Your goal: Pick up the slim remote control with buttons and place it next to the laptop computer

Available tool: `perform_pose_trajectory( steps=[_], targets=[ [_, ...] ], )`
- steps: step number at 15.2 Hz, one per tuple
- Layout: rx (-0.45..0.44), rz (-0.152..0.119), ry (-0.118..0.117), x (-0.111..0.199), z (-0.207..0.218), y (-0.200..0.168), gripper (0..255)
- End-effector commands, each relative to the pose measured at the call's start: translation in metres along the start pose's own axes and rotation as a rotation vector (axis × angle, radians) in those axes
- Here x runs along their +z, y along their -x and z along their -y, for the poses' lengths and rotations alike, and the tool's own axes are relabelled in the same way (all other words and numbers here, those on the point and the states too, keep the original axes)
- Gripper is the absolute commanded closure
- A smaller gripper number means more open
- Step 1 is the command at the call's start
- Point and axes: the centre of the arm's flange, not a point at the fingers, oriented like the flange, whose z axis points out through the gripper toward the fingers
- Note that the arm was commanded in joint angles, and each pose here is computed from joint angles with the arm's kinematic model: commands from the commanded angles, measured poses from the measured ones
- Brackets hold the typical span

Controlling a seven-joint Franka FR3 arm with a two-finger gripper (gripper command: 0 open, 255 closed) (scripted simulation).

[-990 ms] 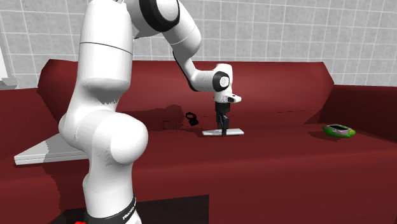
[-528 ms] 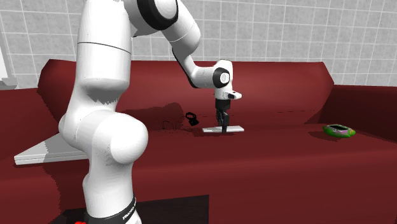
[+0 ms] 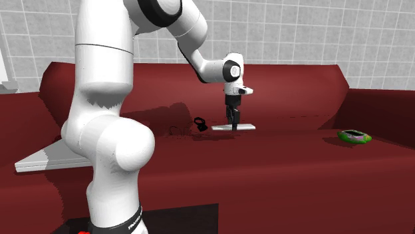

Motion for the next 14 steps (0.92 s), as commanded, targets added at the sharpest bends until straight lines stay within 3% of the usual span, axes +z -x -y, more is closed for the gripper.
perform_pose_trajectory(
  steps=[1,7,14],
  targets=[
    [0.0,0.0,0.0,-0.012,0.0,0.0,255],
    [0.0,0.0,0.0,-0.043,0.0,0.0,255],
    [0.0,0.0,0.0,-0.044,0.028,0.087,255]
  ],
)
